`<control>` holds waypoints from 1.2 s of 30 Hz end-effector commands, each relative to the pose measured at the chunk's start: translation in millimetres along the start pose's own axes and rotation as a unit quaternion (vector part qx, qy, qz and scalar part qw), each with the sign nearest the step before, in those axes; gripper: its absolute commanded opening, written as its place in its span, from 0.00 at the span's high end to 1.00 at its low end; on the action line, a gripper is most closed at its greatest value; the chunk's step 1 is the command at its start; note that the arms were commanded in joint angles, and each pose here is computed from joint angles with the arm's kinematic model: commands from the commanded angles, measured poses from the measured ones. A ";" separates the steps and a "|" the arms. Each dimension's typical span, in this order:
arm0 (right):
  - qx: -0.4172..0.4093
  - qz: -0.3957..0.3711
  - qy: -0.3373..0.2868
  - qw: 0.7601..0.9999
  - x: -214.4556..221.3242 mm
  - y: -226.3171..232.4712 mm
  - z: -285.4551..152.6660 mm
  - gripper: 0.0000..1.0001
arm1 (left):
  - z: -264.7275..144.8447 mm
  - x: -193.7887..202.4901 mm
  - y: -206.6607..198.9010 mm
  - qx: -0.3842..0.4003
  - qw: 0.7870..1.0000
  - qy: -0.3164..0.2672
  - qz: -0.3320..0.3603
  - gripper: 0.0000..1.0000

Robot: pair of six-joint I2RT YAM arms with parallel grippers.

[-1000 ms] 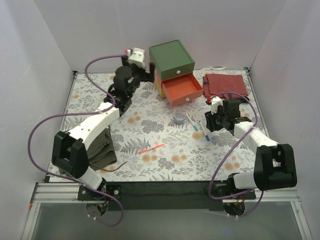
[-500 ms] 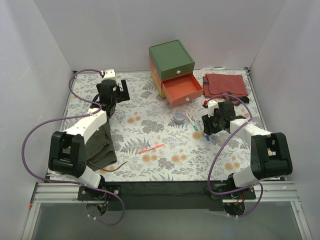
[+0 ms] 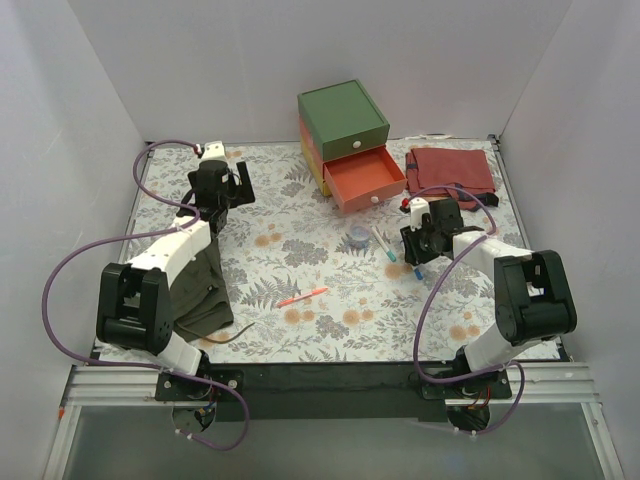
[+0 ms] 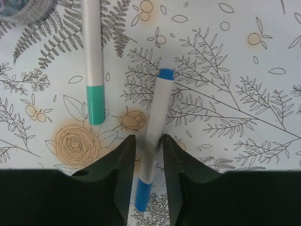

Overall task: Sort the stationery into containers
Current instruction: Pick up the pen from the center of the board, then place the pen in the drawer.

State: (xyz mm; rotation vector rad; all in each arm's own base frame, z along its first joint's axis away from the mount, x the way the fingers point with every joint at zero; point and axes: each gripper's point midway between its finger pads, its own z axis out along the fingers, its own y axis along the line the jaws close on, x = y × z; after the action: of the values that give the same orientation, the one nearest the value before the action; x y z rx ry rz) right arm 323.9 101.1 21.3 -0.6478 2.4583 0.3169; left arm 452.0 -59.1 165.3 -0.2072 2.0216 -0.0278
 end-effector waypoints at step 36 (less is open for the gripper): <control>-0.033 -0.177 -0.292 0.939 -279.4 10.6 -113.3 0.99 | 11.7 -15.6 -31.0 0.071 0.997 -0.009 -0.022 0.11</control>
State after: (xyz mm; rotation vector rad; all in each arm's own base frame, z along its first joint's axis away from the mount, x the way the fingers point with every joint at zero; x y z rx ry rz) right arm 436.2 161.2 236.6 -0.8428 1.8785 0.4030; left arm 471.1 -86.1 141.5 -0.1640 2.0646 -0.1665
